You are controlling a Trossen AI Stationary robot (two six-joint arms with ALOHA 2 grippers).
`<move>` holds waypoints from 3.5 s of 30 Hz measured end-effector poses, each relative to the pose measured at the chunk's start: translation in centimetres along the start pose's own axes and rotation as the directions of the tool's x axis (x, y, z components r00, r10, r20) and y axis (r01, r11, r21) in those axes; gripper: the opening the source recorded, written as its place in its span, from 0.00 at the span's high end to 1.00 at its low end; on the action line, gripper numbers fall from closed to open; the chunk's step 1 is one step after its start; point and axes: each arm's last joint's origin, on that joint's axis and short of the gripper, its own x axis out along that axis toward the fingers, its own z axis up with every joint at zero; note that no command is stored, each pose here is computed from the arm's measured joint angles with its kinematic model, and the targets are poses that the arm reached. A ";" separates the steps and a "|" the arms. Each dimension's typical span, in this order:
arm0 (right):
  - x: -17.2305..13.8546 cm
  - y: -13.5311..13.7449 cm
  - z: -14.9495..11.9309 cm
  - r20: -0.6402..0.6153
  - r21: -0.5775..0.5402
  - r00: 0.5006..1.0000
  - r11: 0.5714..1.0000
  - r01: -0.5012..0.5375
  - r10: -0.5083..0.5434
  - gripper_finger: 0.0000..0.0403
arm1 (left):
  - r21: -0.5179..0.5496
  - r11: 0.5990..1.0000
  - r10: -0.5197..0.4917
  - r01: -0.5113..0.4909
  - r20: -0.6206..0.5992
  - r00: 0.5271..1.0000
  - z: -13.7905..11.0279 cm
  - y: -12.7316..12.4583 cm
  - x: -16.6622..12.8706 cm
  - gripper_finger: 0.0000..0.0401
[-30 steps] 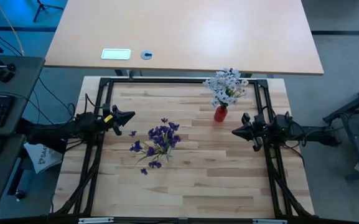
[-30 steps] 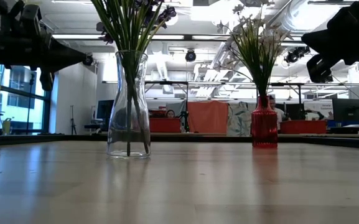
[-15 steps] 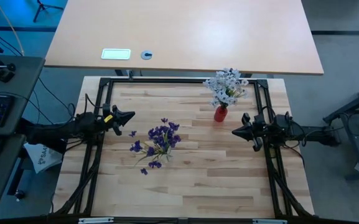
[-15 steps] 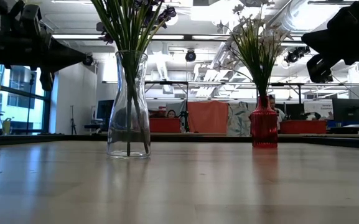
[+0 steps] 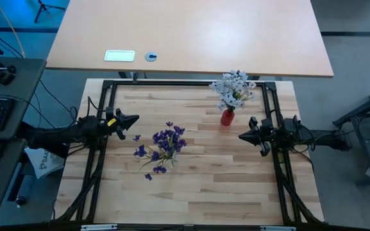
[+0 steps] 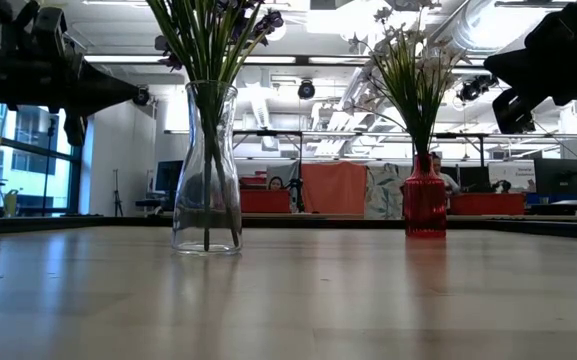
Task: Sort flowers into vase by color
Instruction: Return to Home Position
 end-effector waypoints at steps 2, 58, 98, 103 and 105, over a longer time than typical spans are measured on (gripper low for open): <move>0.0 0.0 0.0 0.000 -0.001 1.000 1.000 0.001 -0.001 1.00 | 0.000 1.000 0.000 0.000 0.000 1.000 0.0 0.0 0.0 1.00; 0.0 0.0 0.0 -0.001 -0.259 1.000 0.966 0.001 -0.001 1.00 | 0.003 1.000 0.005 -0.005 -0.008 1.000 -0.1 0.0 0.1 1.00; 0.0 0.0 0.0 -0.001 -0.258 1.000 0.966 0.001 -0.001 1.00 | 0.003 1.000 0.005 -0.005 -0.008 1.000 -0.1 0.0 0.1 1.00; 0.0 0.0 0.0 -0.001 -0.259 1.000 0.966 0.001 -0.001 1.00 | 0.003 1.000 0.005 -0.005 -0.008 1.000 -0.1 0.0 0.1 1.00; 0.0 0.0 0.0 -0.001 -0.259 1.000 0.966 0.001 -0.001 1.00 | 0.003 1.000 0.005 -0.005 -0.008 1.000 -0.1 0.0 0.1 1.00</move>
